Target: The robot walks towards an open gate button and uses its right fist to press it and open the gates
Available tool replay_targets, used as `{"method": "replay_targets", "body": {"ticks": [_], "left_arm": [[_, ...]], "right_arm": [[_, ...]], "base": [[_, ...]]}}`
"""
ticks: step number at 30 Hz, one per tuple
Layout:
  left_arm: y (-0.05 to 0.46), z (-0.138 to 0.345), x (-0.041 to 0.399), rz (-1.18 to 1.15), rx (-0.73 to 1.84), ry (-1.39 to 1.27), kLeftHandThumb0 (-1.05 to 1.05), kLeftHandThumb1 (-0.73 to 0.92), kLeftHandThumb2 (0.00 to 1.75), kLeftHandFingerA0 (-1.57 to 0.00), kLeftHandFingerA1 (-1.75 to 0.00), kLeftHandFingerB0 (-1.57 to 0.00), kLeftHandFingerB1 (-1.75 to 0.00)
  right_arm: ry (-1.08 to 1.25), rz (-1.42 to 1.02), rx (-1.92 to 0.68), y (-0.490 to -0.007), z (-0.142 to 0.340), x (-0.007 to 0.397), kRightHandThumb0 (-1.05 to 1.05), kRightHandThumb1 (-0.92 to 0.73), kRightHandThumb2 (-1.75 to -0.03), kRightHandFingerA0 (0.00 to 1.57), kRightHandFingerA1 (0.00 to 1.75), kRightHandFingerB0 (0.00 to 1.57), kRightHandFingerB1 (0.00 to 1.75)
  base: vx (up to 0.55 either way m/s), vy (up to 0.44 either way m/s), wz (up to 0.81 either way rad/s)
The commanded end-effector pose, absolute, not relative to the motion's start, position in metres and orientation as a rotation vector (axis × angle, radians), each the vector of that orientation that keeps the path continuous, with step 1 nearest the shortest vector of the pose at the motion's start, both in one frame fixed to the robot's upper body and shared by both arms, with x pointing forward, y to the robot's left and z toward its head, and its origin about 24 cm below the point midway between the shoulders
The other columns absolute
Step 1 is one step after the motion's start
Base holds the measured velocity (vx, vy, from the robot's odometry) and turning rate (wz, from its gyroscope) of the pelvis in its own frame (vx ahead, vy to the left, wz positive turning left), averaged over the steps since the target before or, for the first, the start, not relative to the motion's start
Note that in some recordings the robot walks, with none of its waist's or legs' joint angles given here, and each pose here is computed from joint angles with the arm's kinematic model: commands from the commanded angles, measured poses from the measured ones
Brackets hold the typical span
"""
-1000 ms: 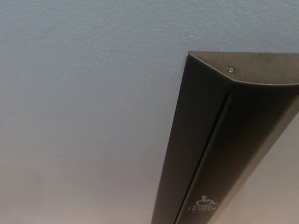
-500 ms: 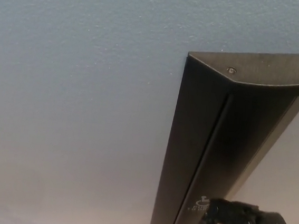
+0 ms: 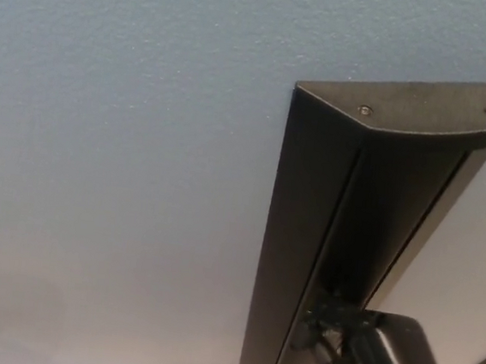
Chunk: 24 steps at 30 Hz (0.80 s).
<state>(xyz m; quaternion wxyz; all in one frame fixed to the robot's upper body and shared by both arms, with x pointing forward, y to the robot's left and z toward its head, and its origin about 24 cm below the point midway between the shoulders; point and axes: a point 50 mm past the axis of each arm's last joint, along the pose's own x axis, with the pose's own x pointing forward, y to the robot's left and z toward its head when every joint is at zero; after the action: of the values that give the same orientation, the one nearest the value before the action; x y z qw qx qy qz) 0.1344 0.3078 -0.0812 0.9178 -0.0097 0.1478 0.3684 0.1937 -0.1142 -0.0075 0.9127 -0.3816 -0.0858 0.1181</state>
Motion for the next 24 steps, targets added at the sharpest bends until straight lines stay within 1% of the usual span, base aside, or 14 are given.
{"method": "replay_targets", "body": {"ticks": [1,3,7,8,10,11,15,16,17,18,19,20,23,24], "left_arm": [[0.309,-0.074,0.136,0.778,-0.025,0.233,-0.02,0.33,1.42,-1.07,-1.52,-1.05,-1.29],[0.308,-0.074,0.135,0.791,-0.037,0.225,-0.01,0.35,1.4,-1.06,-1.52,-1.05,-1.27],[0.307,-0.073,0.135,0.798,-0.046,0.224,-0.01,0.35,1.4,-1.06,-1.52,-1.05,-1.27],[0.307,-0.068,0.136,0.792,-0.03,0.194,-0.02,0.31,1.47,-1.05,-1.55,-1.04,-1.3],[0.306,-0.065,0.137,0.789,-0.024,0.182,-0.02,0.31,1.47,-1.05,-1.55,-1.04,-1.3],[0.308,-0.065,0.136,0.795,-0.036,0.174,0.01,0.31,1.44,-1.08,-1.52,-1.07,-1.25],[0.31,-0.065,0.134,0.805,-0.053,0.162,0.01,0.31,1.44,-1.08,-1.52,-1.07,-1.25],[0.308,-0.068,0.133,0.803,-0.061,0.169,0.01,0.34,1.42,-1.07,-1.52,-1.05,-1.28],[0.307,-0.069,0.133,0.801,-0.066,0.174,0.01,0.34,1.42,-1.07,-1.52,-1.05,-1.28],[0.304,-0.072,0.131,0.8,-0.074,0.181,0.01,0.37,1.39,-1.07,-1.51,-1.04,-1.27],[0.301,-0.074,0.13,0.8,-0.081,0.187,0.01,0.37,1.39,-1.07,-1.51,-1.04,-1.27],[0.298,-0.074,0.129,0.798,-0.082,0.189,0.02,0.33,1.43,-1.06,-1.54,-1.04,-1.27],[0.295,-0.073,0.129,0.795,-0.083,0.189,0.02,0.33,1.43,-1.06,-1.54,-1.04,-1.27],[0.298,-0.072,0.125,0.793,-0.075,0.183,0.01,0.31,1.45,-1.04,-1.57,-1.04,-1.28]], "right_arm": [[-0.189,0.082,-0.777,-0.096,0.006,0.225,-0.17,-0.63,-0.87,0.87,1.68,0.77,1.43],[-0.168,0.032,-0.758,-0.094,0.009,0.238,-0.18,-0.63,-0.87,0.87,1.68,0.78,1.43],[-0.158,0.012,-0.758,-0.094,0.01,0.243,-0.18,-0.63,-0.87,0.87,1.68,0.78,1.43],[-0.148,-0.09,-0.747,-0.101,0.023,0.272,-0.33,-0.63,-0.96,0.9,1.68,0.81,1.45],[-0.142,-0.133,-0.74,-0.103,0.029,0.284,-0.33,-0.63,-0.96,0.9,1.68,0.81,1.45],[-0.139,-0.178,-0.713,-0.104,0.037,0.294,-0.42,-0.63,-0.95,0.95,1.69,0.86,1.47],[-0.132,-0.242,-0.669,-0.105,0.05,0.31,-0.42,-0.63,-0.95,0.95,1.69,0.86,1.47],[-0.129,-0.266,-0.645,-0.099,0.059,0.318,-0.33,-0.59,-0.89,0.97,1.69,0.82,1.53],[-0.127,-0.282,-0.627,-0.094,0.066,0.324,-0.33,-0.59,-0.89,0.97,1.69,0.82,1.53],[-0.126,-0.297,-0.594,-0.088,0.075,0.33,-0.29,-0.53,-1.03,0.99,1.68,0.89,1.41],[-0.127,-0.307,-0.562,-0.081,0.082,0.336,-0.29,-0.53,-1.03,0.99,1.68,0.89,1.41],[-0.143,-0.3,-0.591,-0.079,0.087,0.341,-0.26,-0.48,-1.08,1.25,1.36,1.0,1.17],[-0.164,-0.292,-0.643,-0.077,0.093,0.348,-0.26,-0.48,-1.08,1.25,1.36,1.0,1.17],[-0.213,-0.229,-0.742,-0.085,0.1,0.357,-0.14,-0.47,-1.03,0.97,1.73,0.85,1.51]], "base": [[0.0,0.0,0.0],[0.0,0.0,0.0],[-0.08,0.006,-0.01],[-0.14,0.009,0.01],[-0.14,0.007,-0.04],[-0.14,0.009,-0.07],[-0.12,0.014,-0.08],[-0.12,0.014,-0.03],[-0.11,0.018,-0.02],[-0.11,0.024,0.0],[-0.12,0.025,-0.02],[-0.12,0.026,-0.05],[-0.12,0.027,0.15],[-0.11,0.023,0.65]]}}
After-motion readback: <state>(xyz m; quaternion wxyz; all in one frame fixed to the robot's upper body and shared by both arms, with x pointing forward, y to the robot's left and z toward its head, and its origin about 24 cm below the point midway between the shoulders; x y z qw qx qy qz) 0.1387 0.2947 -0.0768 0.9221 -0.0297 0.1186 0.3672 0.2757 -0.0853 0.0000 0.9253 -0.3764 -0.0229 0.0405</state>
